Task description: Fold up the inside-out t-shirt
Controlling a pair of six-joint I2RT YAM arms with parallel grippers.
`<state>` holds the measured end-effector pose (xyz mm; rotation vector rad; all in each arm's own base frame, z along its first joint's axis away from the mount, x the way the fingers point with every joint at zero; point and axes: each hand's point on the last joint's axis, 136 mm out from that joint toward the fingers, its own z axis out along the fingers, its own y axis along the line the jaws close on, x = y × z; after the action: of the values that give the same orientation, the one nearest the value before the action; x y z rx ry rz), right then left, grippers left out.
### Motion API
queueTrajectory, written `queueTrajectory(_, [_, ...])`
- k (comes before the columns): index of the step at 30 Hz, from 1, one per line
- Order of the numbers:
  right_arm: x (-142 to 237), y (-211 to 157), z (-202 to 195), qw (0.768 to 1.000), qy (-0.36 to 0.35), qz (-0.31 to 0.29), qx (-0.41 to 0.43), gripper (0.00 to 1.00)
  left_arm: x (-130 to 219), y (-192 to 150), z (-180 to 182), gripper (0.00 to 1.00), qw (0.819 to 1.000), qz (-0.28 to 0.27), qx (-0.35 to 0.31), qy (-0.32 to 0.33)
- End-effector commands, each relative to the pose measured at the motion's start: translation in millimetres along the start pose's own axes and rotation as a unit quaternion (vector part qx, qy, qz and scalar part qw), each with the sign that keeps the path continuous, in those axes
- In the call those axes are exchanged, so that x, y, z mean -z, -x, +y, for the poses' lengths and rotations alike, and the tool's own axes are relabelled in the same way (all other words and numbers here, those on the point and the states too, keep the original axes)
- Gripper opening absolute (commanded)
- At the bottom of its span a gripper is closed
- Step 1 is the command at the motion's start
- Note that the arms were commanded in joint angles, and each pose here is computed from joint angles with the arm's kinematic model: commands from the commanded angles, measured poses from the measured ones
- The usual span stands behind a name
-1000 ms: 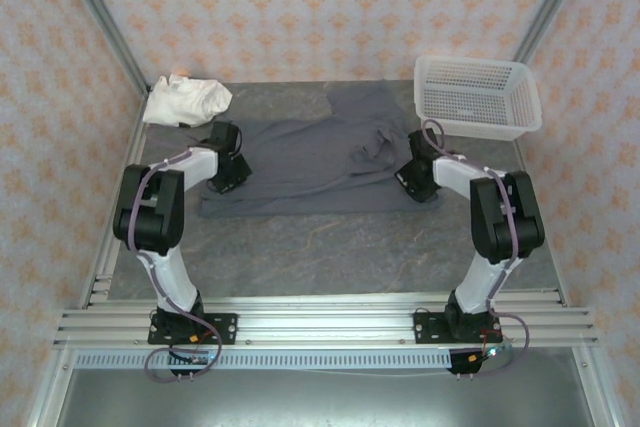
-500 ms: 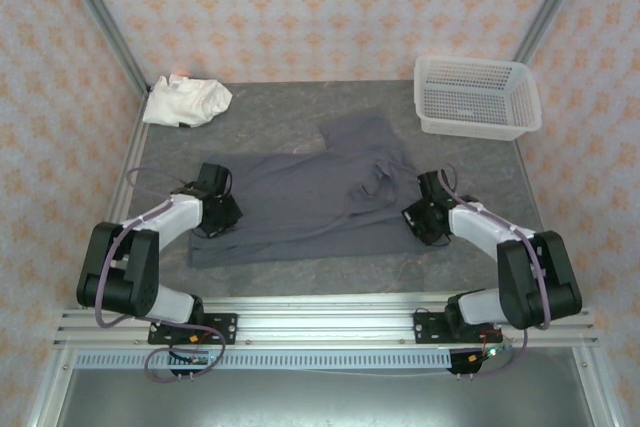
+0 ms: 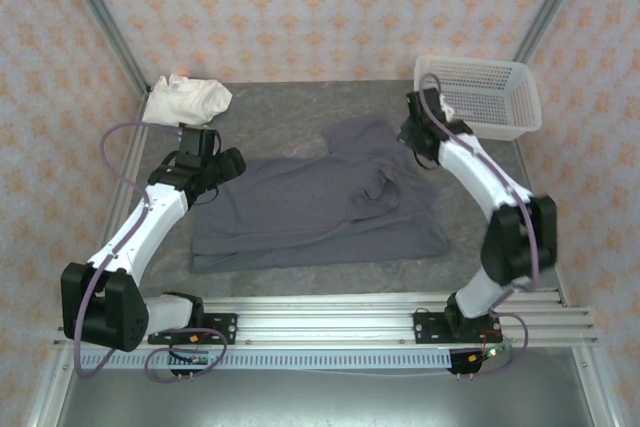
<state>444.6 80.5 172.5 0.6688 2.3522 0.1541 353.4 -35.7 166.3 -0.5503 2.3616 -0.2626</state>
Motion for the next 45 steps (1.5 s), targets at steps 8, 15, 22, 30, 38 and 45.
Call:
queueTrajectory(8, [-104.6, -8.9, 3.9, 0.961, -0.133, 0.055, 0.237, 0.33, 0.4, -8.8, 3.5, 0.72, 1.0, 0.004, -0.024, -0.012])
queueTrajectory(15, [-141.6, -32.1, -1.5, 0.958, -0.121, 0.123, 0.231, 0.36, 5.3, -12.3, 7.5, 0.73, 1.0, 0.001, -0.028, -0.009])
queueTrajectory(22, [-161.9, -42.9, -8.4, 0.949, -0.124, 0.162, 0.241, 0.37, 6.2, -12.2, 6.0, 0.73, 0.999, 0.003, -0.031, -0.011])
queueTrajectory(30, [-169.7, -74.7, -1.1, 0.946, -0.076, 0.219, 0.225, 0.29, 5.3, -13.5, 9.1, 0.77, 1.0, 0.007, -0.022, -0.007])
queueTrajectory(38, [-142.4, -31.3, 8.2, 0.961, -0.074, 0.155, 0.215, 0.0, -0.9, 16.9, 29.3, 0.89, 0.999, 0.022, 0.014, 0.028])
queueTrajectory(45, [-99.9, 0.6, 14.2, 0.99, -0.027, 0.068, 0.123, 0.0, -40.6, 27.0, 47.5, 0.81, 0.99, 0.092, 0.063, 0.089])
